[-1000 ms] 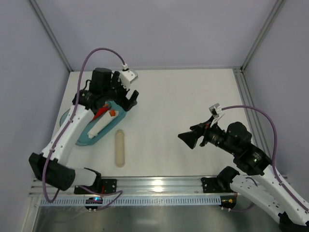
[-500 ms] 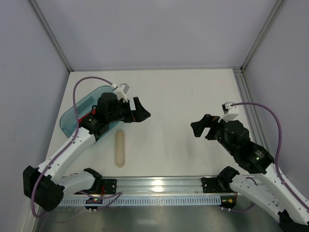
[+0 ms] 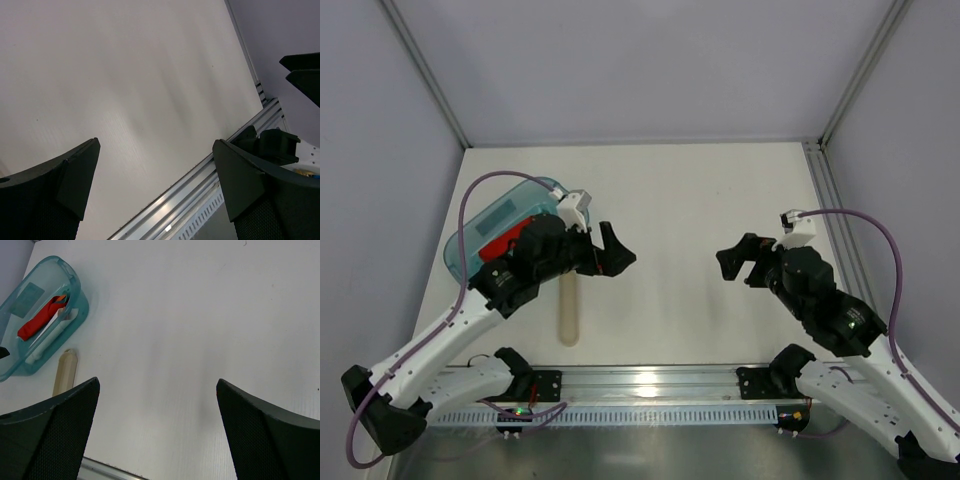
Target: Place the utensils on the paper napkin and roll it up
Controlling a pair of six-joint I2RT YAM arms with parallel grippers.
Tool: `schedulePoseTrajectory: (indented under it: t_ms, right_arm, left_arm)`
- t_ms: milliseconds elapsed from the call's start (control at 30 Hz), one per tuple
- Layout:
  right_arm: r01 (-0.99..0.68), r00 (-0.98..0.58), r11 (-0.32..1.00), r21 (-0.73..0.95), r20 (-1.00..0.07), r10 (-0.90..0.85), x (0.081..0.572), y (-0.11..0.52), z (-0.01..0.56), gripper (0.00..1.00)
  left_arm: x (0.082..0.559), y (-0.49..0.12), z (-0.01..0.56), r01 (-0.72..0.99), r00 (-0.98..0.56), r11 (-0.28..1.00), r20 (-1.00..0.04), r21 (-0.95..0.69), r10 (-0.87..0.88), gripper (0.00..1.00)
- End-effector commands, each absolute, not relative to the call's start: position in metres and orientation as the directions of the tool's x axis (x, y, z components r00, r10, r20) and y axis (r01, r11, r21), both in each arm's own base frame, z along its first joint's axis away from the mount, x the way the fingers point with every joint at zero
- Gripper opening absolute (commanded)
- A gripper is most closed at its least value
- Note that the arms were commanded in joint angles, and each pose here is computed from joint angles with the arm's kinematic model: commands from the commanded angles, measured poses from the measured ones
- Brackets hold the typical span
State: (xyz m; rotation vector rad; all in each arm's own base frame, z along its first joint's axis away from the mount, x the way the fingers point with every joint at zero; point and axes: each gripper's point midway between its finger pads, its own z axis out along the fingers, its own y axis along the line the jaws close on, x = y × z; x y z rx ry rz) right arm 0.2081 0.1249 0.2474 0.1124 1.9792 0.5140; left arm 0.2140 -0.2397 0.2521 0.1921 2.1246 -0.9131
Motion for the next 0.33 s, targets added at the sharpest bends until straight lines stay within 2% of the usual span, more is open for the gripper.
schedulePoseTrajectory:
  t_ms: [0, 300]
  right_arm:
    - [-0.145, -0.431, 0.901, 0.409, -0.846, 0.314, 0.2097, 0.1232, 0.2556, 0.98]
    - [-0.17, -0.434, 0.893, 0.416, -0.845, 0.311, 0.2106, 0.129, 0.2521, 0.98]
  left_arm:
    - [0.2135, -0.2367, 0.2675, 0.427, -0.637, 0.736, -0.752, -0.526, -0.167, 0.99]
    - [0.207, -0.2384, 0.2763, 0.443, -0.624, 0.733, -0.764, -0.517, -0.162, 0.99]
